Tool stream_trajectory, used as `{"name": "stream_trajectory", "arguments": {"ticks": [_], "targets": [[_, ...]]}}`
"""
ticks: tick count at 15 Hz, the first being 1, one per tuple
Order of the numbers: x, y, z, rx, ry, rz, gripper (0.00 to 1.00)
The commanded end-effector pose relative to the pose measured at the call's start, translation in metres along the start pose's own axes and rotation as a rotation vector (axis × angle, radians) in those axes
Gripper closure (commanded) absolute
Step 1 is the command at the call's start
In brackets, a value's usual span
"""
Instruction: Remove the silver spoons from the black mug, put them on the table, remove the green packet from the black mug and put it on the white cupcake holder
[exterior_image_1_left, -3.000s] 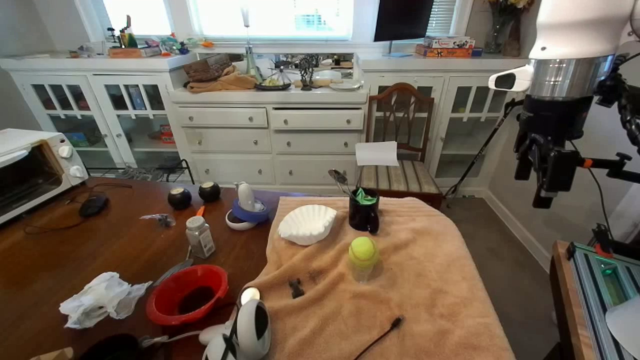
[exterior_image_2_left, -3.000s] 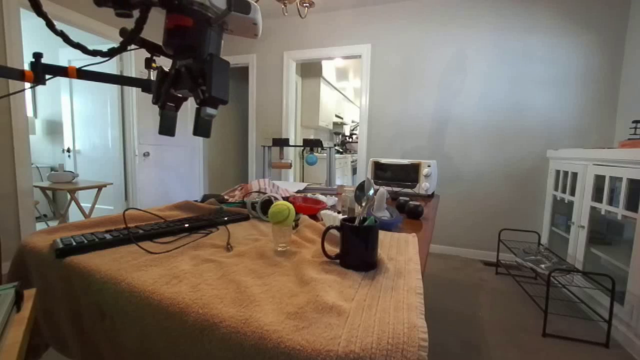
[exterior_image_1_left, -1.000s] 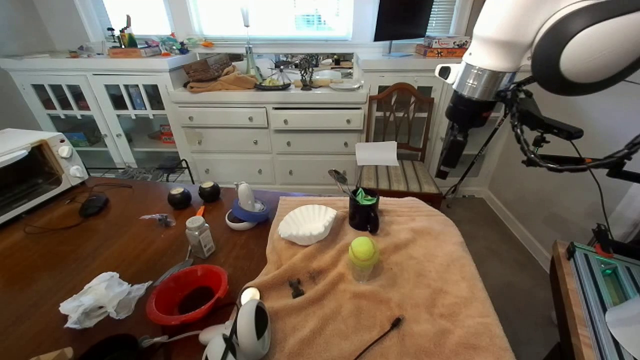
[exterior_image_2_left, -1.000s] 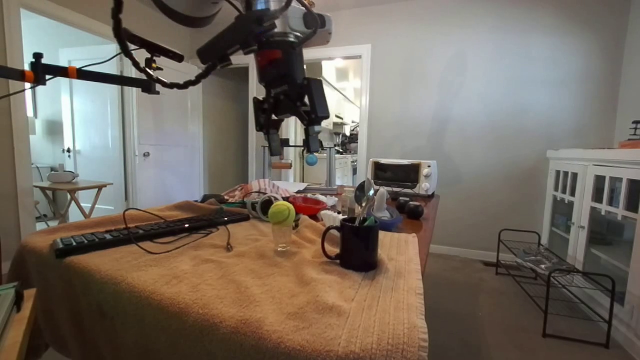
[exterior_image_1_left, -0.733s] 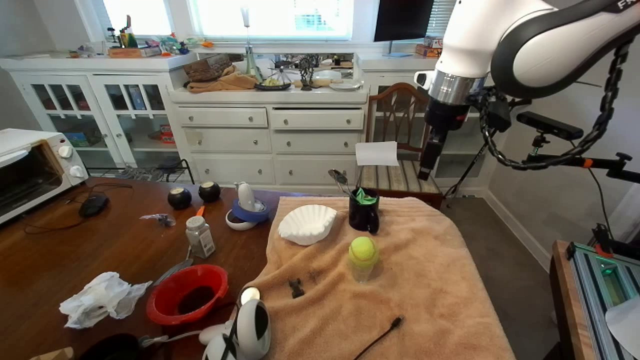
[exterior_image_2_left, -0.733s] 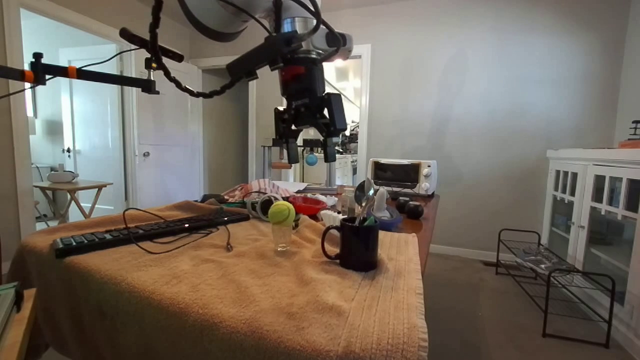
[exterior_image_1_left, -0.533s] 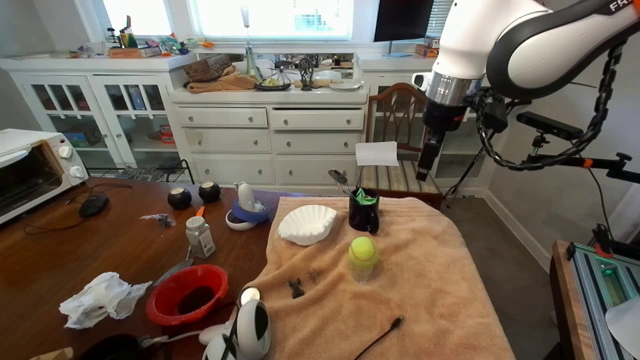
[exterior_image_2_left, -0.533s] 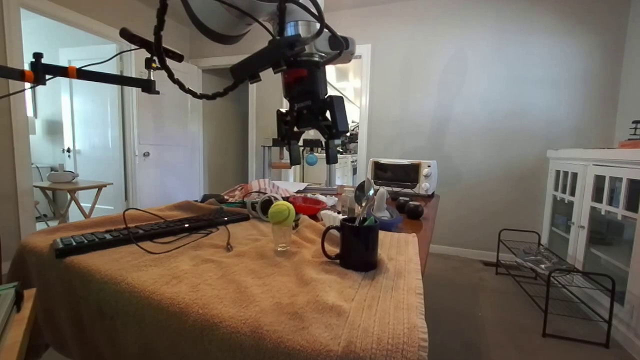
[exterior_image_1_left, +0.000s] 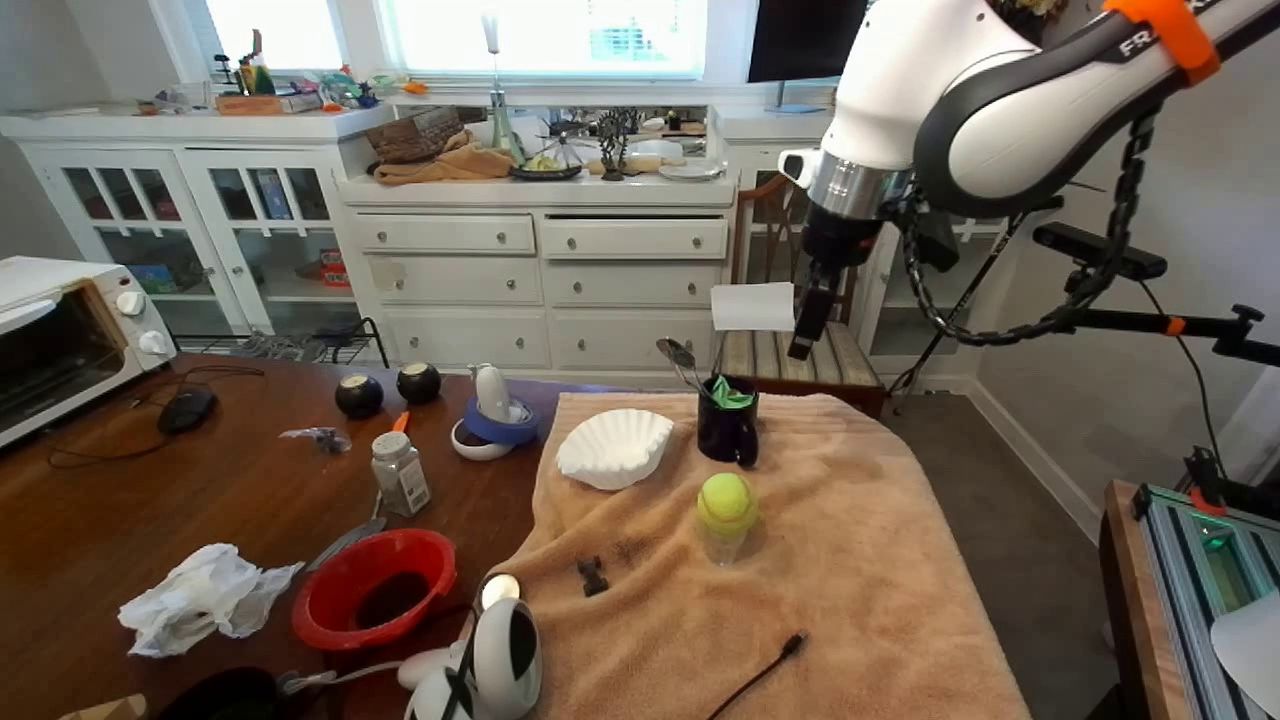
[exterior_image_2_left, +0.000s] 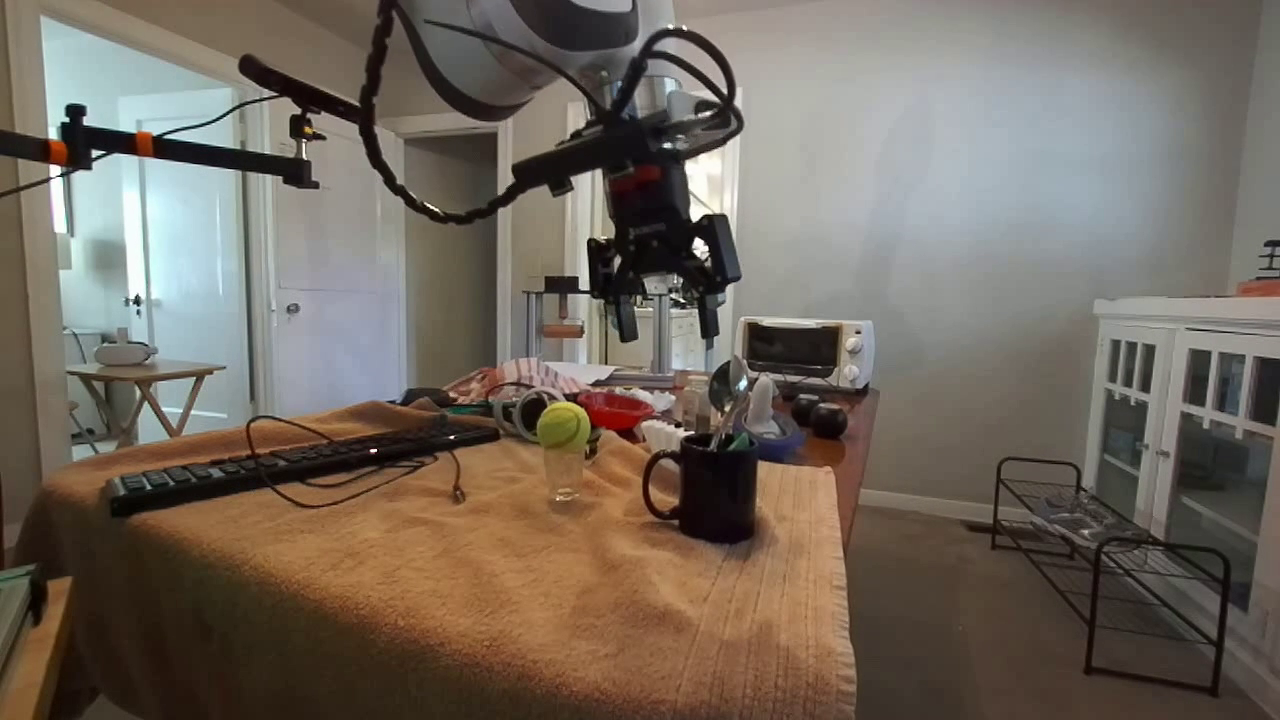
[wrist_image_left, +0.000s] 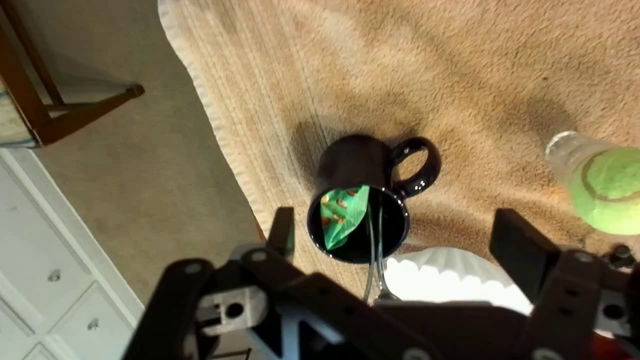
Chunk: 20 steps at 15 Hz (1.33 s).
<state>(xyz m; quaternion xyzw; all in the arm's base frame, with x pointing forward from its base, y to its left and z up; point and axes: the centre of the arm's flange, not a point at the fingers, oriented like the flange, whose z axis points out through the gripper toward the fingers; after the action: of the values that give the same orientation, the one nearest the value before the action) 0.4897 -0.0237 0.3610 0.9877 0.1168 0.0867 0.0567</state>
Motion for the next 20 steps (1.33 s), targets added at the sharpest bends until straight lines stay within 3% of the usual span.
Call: {"name": "stream_trajectory", "arguments": {"ticks": [1,11,15,16,18,20], "targets": [[0.052,0.005,0.030,0.015,0.035,-0.097,0.00],[0.079,-0.009,0.080,0.087,0.016,-0.141,0.00],[0.079,-0.011,0.080,0.227,0.020,-0.200,0.00],[0.076,-0.016,0.080,0.163,0.023,-0.172,0.00],[0.077,-0.018,0.078,0.192,0.033,-0.189,0.00],[0.074,-0.017,0.077,0.121,0.022,-0.167,0.00]]}}
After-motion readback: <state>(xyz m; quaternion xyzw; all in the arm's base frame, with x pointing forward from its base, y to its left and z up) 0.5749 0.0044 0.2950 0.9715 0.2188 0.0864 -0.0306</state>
